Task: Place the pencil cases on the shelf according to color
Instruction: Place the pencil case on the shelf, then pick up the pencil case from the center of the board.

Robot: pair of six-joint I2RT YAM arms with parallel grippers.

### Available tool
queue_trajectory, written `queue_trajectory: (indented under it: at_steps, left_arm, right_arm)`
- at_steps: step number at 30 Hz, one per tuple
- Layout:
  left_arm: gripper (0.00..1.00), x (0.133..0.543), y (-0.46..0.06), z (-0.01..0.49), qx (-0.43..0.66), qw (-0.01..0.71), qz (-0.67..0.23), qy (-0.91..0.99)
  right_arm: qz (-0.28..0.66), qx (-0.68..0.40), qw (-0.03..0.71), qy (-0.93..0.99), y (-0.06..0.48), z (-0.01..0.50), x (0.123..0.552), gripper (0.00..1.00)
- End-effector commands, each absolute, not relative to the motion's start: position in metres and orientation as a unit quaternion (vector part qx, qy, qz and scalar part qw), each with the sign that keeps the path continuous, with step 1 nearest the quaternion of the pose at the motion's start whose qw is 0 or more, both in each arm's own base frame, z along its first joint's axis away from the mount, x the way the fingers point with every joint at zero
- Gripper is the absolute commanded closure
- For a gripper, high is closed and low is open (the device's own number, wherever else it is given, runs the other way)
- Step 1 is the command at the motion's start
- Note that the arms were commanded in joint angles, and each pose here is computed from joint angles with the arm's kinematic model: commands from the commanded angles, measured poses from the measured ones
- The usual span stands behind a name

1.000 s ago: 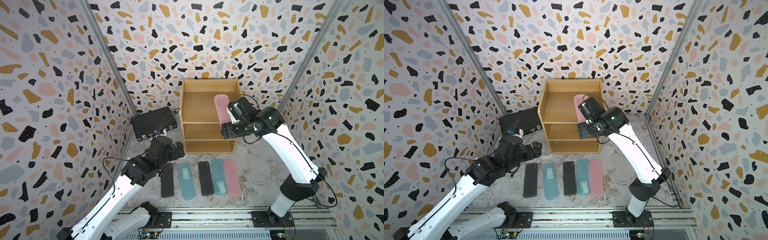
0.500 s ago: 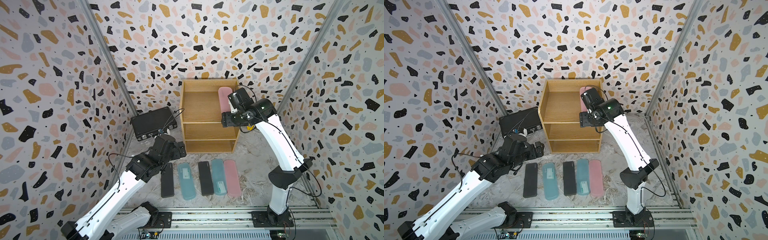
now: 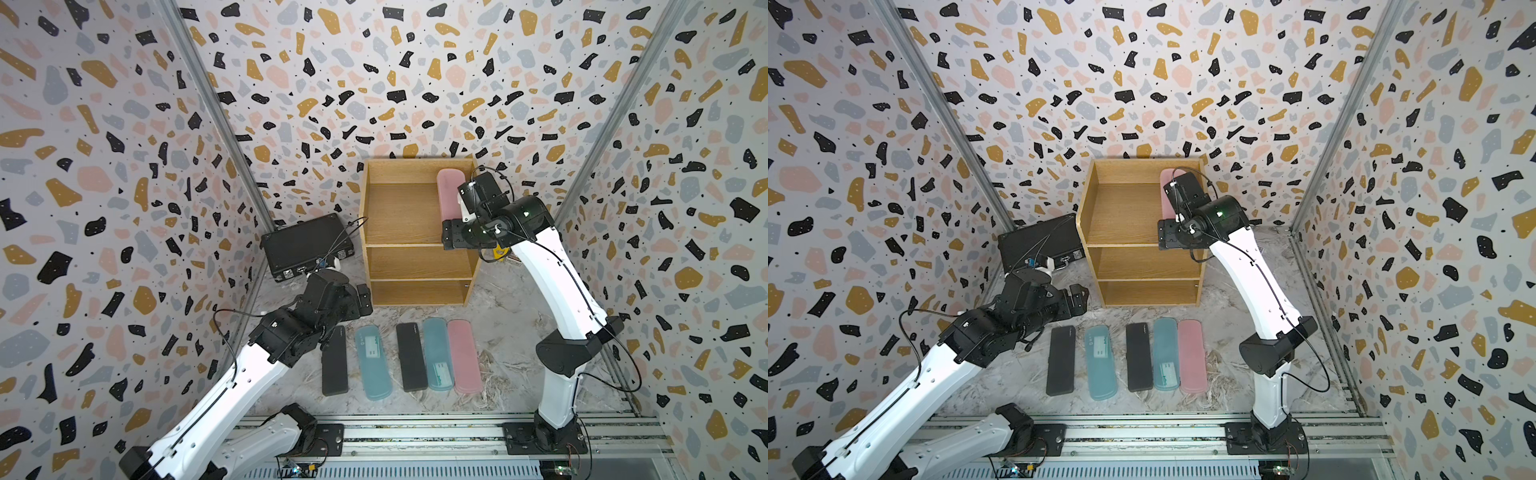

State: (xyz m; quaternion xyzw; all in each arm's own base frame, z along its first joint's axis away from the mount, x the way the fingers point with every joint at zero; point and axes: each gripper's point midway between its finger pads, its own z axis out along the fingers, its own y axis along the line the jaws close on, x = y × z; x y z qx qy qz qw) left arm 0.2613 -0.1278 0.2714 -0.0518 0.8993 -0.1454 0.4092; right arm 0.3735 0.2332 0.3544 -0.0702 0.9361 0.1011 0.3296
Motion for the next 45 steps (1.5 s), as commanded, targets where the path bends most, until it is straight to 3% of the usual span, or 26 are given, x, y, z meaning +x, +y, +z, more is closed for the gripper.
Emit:
queue_trajectory:
  at_steps: [1,11,21,29,34,38,45]
  left_arm:
    - [0.0,0.265,-0.131,0.288,-0.045,0.433,-0.158,0.886]
    - [0.0,0.265,-0.128,0.29,-0.046,0.436,-0.153,0.886]
    - [0.0,0.252,-0.123,0.279,-0.054,0.448,-0.178,0.874]
    - [0.0,0.233,-0.127,0.229,-0.062,0.379,-0.188,0.904]
    - [0.0,0.223,-0.128,0.193,-0.081,0.349,-0.199,0.912]
    - [0.0,0.218,-0.133,0.182,-0.081,0.334,-0.207,0.916]
    - [0.0,0.211,-0.146,0.161,-0.073,0.312,-0.206,0.925]
  right_arm:
    - [0.115,-0.069,0.359,0.924,0.232,0.376,0.376,0.11]
    - [0.185,-0.093,0.406,0.89,0.24,0.423,0.36,0.0]
    - [0.218,-0.129,0.441,0.861,0.205,0.459,0.288,0.0]
    - [0.208,-0.13,0.395,0.885,0.153,0.367,0.211,0.0]
    - [0.19,-0.118,0.308,0.925,0.135,0.282,0.176,0.0]
    - [0.132,-0.083,0.256,0.954,0.112,0.224,0.164,0.0]
    - [0.137,-0.046,0.186,0.972,0.118,0.146,0.154,0.0]
